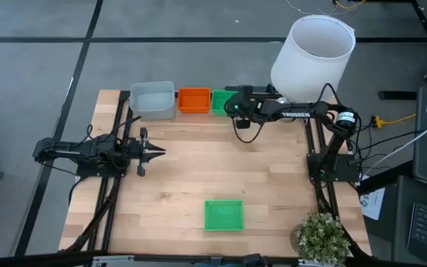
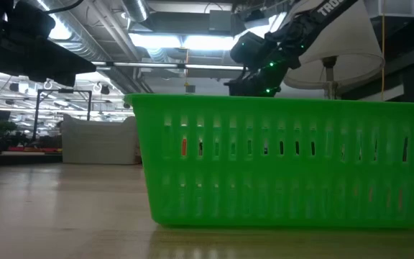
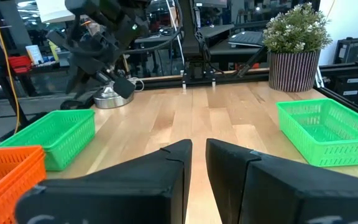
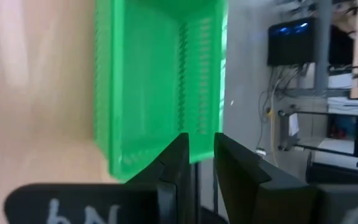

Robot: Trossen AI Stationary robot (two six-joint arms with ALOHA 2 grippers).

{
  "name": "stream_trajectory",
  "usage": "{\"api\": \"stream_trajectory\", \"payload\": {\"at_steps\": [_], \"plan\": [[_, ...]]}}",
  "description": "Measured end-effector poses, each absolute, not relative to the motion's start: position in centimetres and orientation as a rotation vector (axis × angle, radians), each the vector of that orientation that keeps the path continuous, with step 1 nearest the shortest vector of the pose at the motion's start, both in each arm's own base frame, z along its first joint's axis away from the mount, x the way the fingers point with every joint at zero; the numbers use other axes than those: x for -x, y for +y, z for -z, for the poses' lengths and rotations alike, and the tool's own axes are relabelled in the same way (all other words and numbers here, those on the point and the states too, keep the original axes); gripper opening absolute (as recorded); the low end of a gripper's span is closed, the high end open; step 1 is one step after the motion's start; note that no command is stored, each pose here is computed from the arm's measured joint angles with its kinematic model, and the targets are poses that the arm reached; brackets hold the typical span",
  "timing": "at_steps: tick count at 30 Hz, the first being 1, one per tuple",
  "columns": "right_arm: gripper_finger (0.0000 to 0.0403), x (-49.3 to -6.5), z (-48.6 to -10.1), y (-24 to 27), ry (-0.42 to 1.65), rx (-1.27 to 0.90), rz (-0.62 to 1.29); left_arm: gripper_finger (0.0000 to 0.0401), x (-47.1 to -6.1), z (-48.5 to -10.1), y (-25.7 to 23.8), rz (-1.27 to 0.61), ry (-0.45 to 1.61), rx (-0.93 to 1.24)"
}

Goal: Stack baskets by color
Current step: Stack the bottom green bin on the top green bin

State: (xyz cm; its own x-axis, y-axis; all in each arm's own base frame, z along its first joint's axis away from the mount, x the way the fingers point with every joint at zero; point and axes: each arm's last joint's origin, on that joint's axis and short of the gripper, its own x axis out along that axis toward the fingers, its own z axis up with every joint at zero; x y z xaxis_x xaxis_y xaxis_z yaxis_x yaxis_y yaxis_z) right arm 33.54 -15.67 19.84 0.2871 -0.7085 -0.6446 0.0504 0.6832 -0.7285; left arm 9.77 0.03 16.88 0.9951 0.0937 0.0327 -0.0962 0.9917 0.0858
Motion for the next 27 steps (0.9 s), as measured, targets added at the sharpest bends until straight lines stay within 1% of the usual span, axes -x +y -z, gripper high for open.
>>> {"api": "stream_trajectory", "payload": {"at_steps": [4,8,10,15,19,21,23,27], "plan": [[0.0077,-33.6,-19.5,-14.7,1.199,0.627,0.538,0.0041,-9.8,-16.9,0.0,-0.095,-0.029,-0.087],[0.0077,-34.1,-20.3,-11.5,1.127,0.532,0.437,0.0041,-9.8,-16.9,0.0,-0.095,-0.029,-0.087],[0.0077,-34.4,-21.3,-9.2,1.083,0.432,0.341,0.0041,-9.8,-16.9,0.0,-0.095,-0.028,-0.087],[0.0077,-34.3,-24.8,-2.8,0.963,0.099,-0.015,0.0041,-9.8,-16.9,0.0,-0.096,-0.029,-0.087],[0.0078,-33.8,-26.0,1.8,0.923,-0.120,-0.244,0.0041,-9.8,-16.9,0.0,-0.095,-0.028,-0.087],[0.0077,-33.7,-26.0,4.3,0.910,-0.124,-0.306,0.0041,-9.8,-16.9,0.0,-0.095,-0.028,-0.088],[0.0078,-33.5,-25.6,6.9,0.906,-0.072,-0.319,0.0041,-9.8,-16.9,0.0,-0.095,-0.028,-0.087],[0.0076,-33.5,-25.0,10.9,0.830,0.077,-0.234,0.0041,-9.8,-16.9,0.0,-0.095,-0.027,-0.088]]}}
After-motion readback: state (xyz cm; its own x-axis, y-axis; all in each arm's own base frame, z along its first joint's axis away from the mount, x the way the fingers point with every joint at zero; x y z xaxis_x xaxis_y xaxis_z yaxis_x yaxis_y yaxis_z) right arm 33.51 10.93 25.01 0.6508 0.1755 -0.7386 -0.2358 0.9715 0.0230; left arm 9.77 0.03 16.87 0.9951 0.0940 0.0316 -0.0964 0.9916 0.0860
